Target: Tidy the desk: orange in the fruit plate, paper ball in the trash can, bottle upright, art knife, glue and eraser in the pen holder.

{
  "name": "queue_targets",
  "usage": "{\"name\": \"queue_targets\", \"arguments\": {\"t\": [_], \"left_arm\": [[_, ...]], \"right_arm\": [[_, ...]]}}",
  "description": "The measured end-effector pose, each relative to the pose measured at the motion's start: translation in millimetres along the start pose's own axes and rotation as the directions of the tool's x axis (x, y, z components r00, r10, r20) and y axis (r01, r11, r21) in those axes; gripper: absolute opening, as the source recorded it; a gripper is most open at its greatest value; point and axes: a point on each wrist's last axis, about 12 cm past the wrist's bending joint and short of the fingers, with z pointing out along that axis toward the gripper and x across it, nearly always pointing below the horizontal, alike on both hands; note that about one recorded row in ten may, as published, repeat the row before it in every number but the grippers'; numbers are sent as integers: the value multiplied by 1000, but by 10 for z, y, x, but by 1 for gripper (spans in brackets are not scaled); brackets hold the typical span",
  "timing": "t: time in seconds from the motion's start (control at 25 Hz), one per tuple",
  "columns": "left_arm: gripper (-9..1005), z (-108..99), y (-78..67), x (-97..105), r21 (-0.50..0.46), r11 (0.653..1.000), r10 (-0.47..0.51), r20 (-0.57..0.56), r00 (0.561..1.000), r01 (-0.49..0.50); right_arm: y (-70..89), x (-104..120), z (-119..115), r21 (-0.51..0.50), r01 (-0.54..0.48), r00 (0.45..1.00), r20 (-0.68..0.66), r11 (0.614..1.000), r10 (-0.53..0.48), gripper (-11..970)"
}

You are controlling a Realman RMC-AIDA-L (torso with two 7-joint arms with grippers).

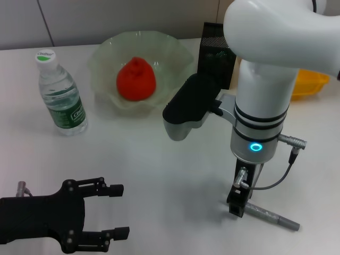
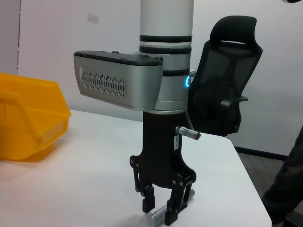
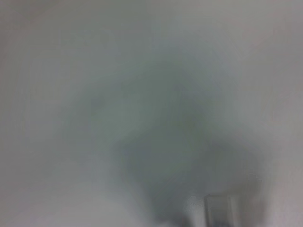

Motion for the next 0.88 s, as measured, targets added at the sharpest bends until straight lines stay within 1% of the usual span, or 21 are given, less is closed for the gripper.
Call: {"name": "queue_targets", "arguments": {"t": [0.08,0.28,0.72,0.84,0.88], "left_arm": [[782,0,0,0,0,1000,0,0,1000,0],[781,1,1,-2,0,1000,1,1,1000,-1],[782,-5,3,-2,-1,1000,1,-1,1000,-1],[782,-11,-5,8,-3,1000,-2,-2,1000,2],[782,-14,-9,13,-4,1000,-4,-2,1000,4]], "right_arm": [[-4,-7,1,2,1,1000,3,1000,-1,441],[-28,-12,39,-2,-2,1000,-1,1000,2,329],[8,-29,21,-17,11,1000,9,1000,-11,213],[-8,-16,-37,-24,5,1000,19,1000,-5,169],[-47,5,-147,-34,-4,999,47,999,6,152]]}}
